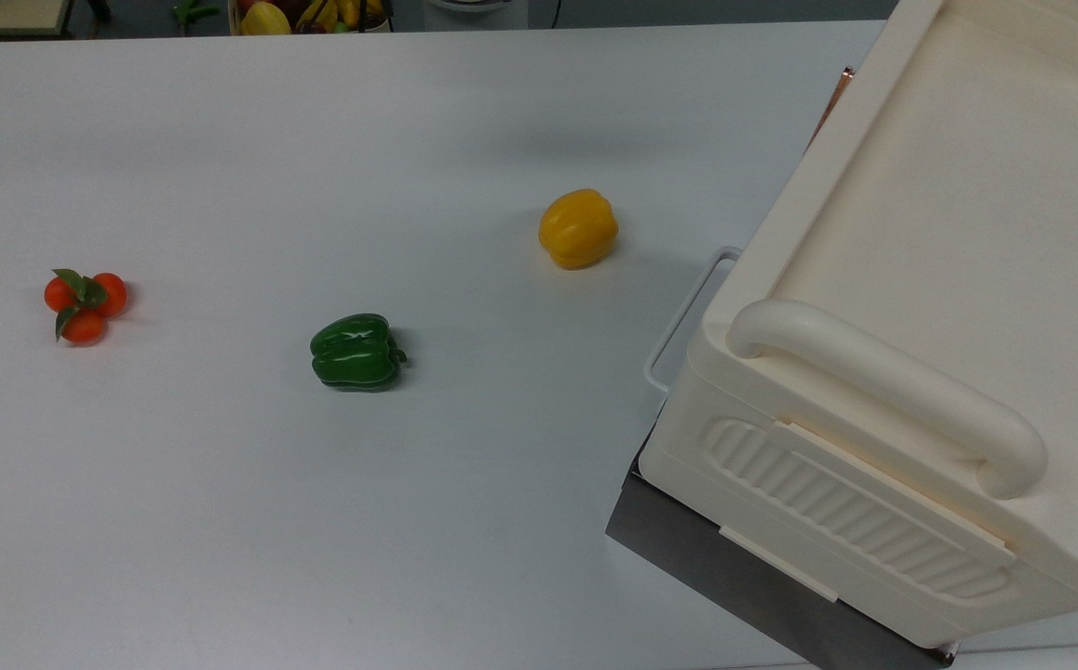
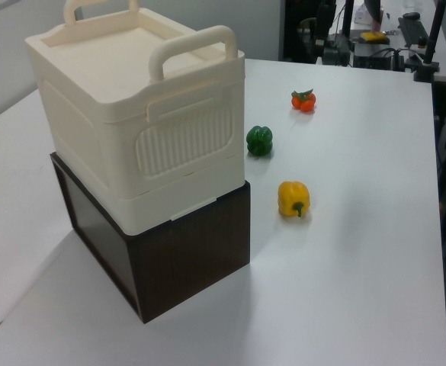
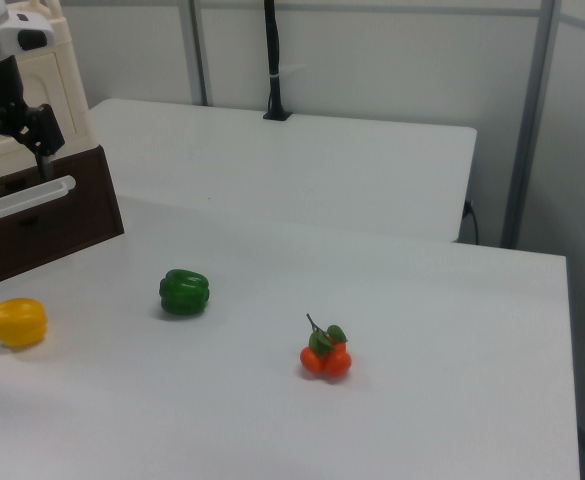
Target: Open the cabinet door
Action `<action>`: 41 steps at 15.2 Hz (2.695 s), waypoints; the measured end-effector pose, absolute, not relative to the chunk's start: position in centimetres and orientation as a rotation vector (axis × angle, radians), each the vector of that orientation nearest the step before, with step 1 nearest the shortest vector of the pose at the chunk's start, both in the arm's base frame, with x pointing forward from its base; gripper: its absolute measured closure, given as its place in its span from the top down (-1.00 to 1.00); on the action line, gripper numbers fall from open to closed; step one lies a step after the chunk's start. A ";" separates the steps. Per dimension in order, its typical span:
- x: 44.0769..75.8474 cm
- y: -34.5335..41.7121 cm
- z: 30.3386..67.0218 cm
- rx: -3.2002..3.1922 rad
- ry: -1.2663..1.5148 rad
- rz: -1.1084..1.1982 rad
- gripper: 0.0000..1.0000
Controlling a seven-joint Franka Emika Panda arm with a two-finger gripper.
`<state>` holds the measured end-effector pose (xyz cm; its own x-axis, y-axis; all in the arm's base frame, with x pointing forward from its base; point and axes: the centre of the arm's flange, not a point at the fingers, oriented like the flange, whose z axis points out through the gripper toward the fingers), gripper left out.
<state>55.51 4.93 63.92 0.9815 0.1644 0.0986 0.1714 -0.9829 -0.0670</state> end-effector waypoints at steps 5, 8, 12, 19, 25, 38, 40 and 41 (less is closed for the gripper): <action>55.5 5.0 63.8 -3.052 -0.263 -0.139 1.00; 55.6 5.1 63.7 -3.051 -0.269 -0.137 1.00; 55.6 5.2 63.5 -3.043 -0.271 -0.130 1.00; 55.5 6.7 63.5 -2.946 -0.605 -0.148 1.00; 54.7 12.9 63.0 -2.848 -0.960 -0.145 0.78; 54.0 23.8 63.5 -2.665 -1.345 -0.406 -0.07; 54.4 23.9 63.5 -2.649 -1.372 -0.451 -0.32; 54.6 24.0 63.4 -2.644 -1.377 -0.467 -0.34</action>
